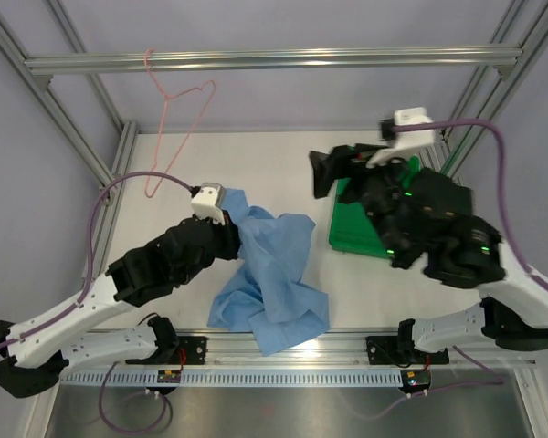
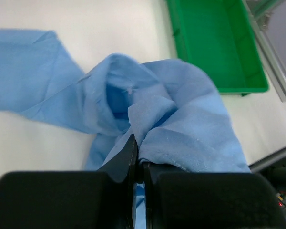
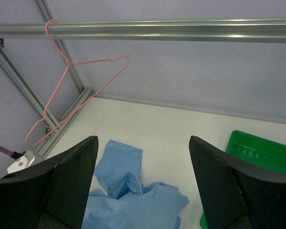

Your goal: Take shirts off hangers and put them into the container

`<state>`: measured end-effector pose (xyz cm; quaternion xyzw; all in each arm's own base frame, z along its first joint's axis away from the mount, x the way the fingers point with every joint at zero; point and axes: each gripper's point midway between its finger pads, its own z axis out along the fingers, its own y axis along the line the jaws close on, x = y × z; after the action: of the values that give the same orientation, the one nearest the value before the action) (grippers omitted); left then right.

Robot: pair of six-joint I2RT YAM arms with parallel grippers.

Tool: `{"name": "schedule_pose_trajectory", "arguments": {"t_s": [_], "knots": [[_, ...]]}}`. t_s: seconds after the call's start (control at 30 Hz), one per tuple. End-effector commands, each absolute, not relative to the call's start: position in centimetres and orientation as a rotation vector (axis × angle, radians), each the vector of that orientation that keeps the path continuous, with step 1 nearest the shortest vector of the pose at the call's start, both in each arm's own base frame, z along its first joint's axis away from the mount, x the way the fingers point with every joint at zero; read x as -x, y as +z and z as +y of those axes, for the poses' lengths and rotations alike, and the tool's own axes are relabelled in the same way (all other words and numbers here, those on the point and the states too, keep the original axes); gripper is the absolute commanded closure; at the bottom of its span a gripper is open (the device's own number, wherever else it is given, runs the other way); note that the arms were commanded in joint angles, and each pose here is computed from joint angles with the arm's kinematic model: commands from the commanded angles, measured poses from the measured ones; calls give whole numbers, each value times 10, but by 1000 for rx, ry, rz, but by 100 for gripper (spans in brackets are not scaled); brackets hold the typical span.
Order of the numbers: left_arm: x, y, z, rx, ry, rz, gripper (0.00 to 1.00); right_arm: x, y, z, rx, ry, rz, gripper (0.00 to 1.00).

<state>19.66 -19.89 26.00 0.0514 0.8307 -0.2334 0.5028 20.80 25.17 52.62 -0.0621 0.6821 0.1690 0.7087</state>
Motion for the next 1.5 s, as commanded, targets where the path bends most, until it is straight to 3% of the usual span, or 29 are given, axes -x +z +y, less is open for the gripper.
{"name": "schedule_pose_trajectory", "arguments": {"t_s": [0.0, 0.17, 0.33, 0.6, 0.93, 1.07, 1.47], "knots": [[-188, 336, -234, -246, -680, 1870, 100, -184, 521, 183, 82, 482, 1599, 13], [-189, 370, -255, -273, -633, 1871, 100, -156, 468, 174, 171, 636, 1730, 4], [-202, 333, -236, -103, -584, 1900, 100, -136, 411, 183, 191, 762, 1842, 4], [-217, 318, -232, -123, -521, 1949, 100, -111, 353, 227, 352, 896, 1945, 1], [-223, 360, -243, -193, -502, 1928, 100, -108, 302, 273, 547, 868, 1944, 1], [-221, 370, -256, -230, -545, 1930, 100, -122, 285, 287, 607, 728, 1965, 1], [-206, 379, -276, -321, -687, 1935, 100, -162, 282, 314, 600, 492, 1869, 0]]}}
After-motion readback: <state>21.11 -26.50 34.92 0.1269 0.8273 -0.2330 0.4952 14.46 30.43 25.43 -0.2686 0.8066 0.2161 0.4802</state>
